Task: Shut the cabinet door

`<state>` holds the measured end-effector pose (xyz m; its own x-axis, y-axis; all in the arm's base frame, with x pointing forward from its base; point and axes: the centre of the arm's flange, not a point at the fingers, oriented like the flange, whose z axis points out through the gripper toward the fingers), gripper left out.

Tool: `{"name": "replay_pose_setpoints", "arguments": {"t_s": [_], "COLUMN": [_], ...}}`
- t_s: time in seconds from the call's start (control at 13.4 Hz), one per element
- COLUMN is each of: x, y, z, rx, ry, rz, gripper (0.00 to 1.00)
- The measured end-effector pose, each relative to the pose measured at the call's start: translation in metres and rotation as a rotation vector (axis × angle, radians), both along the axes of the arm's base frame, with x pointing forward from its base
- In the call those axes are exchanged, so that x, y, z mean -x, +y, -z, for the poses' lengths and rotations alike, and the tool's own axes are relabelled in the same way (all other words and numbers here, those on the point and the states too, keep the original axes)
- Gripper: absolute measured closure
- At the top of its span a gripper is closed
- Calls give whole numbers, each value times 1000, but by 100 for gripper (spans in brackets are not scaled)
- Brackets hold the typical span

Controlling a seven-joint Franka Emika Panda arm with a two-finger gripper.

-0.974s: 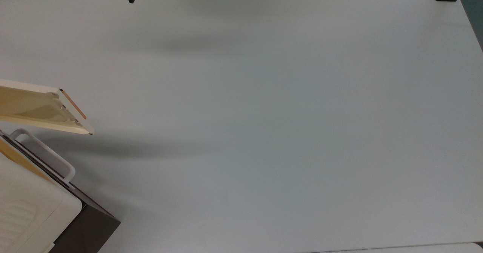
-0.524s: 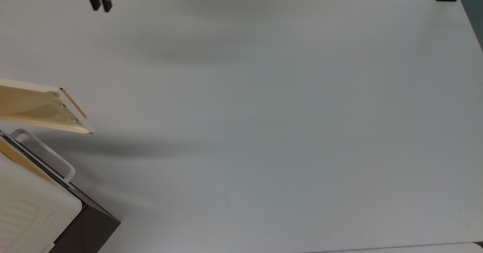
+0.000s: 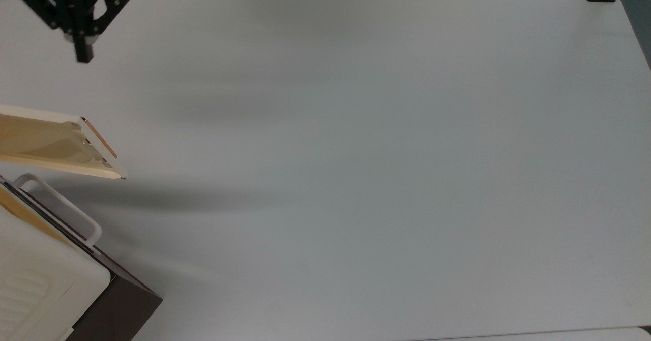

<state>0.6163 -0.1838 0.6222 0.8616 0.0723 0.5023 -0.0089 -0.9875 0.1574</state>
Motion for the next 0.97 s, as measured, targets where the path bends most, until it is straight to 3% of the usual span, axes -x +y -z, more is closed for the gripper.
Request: {"name": "replay_pose_setpoints", "arguments": {"t_s": [0.15,0.37,0.67,0.97], "x": [-7,-27,-65,-87], "y": [-14,-15,-7,-1], "z": [0,-1,13,18], "rx": [98,148,121,49], "ry": [-59,-161,-351,-439], "rz": [-73,-67,50,148], "gripper": [99,99,99,98]}}
